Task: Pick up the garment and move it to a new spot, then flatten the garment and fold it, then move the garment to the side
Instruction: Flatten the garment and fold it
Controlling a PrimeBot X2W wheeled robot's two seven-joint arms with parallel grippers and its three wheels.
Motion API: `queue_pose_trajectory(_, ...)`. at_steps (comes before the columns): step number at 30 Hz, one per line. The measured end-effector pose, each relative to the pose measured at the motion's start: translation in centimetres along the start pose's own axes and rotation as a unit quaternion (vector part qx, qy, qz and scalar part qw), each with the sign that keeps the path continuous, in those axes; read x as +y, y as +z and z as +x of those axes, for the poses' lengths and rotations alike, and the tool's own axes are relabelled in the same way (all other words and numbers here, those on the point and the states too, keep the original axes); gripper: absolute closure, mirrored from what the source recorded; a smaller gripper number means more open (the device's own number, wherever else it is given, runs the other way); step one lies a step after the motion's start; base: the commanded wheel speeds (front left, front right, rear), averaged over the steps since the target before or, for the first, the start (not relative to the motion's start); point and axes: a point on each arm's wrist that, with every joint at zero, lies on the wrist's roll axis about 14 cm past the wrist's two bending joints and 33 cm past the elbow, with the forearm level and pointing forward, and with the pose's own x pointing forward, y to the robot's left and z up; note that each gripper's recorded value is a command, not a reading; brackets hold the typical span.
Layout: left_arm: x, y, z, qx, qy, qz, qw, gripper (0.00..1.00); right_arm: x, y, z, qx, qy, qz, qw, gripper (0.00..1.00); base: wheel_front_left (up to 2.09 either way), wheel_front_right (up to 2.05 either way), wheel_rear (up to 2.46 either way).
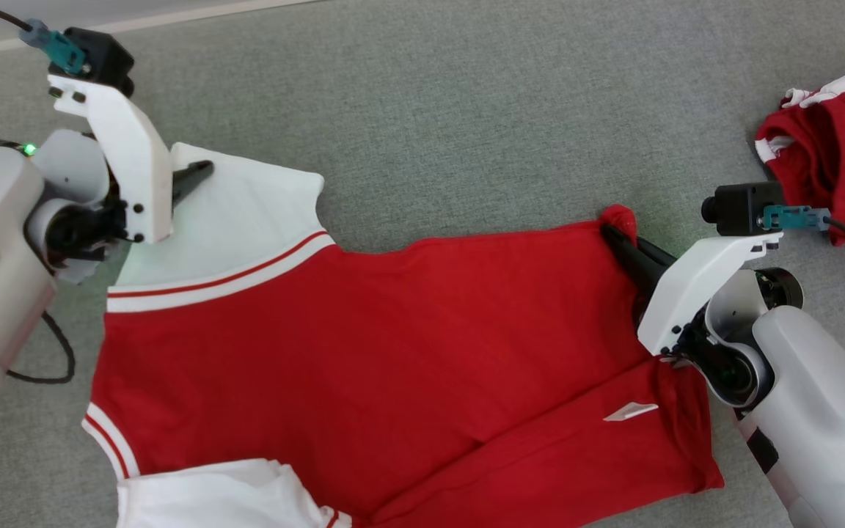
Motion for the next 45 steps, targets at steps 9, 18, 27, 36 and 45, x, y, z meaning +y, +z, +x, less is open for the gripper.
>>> queue_pose_trajectory(9, 0.7, 1.3, -2.1, -0.04, 0.023, 0.02, 0.999, 1.0, -0.3, 2.1, -0.9, -0.071, -0.007, 0.016, 0.997, 1.0, 0.0, 0.0, 0.0)
queue_pose_trajectory(18, -0.4, 3.2, -6.5, -0.095, 0.039, 0.033, 0.994, 1.0, -1.4, 5.5, -3.2, -0.16, -0.03, 0.062, 0.985, 1.0, 0.0, 0.0, 0.0)
queue_pose_trajectory(27, -4.6, 2.5, -11.5, -0.102, 0.008, 0.036, 0.994, 1.0, 0.4, 6.1, -5.7, -0.176, -0.012, 0.054, 0.983, 1.0, 0.0, 0.0, 0.0)
queue_pose_trajectory(36, -8.0, -1.5, -16.4, -0.034, -0.015, 0.054, 0.998, 1.0, 1.0, 5.1, -8.0, -0.172, -0.002, 0.03, 0.985, 1.0, 0.0, 0.0, 0.0)
queue_pose_trajectory(45, -11.2, -6.3, -18.9, 0.032, -0.053, 0.058, 0.996, 1.0, 1.5, 2.5, -8.9, -0.111, 0.008, -0.01, 0.994, 1.0, 0.0, 0.0, 0.0)
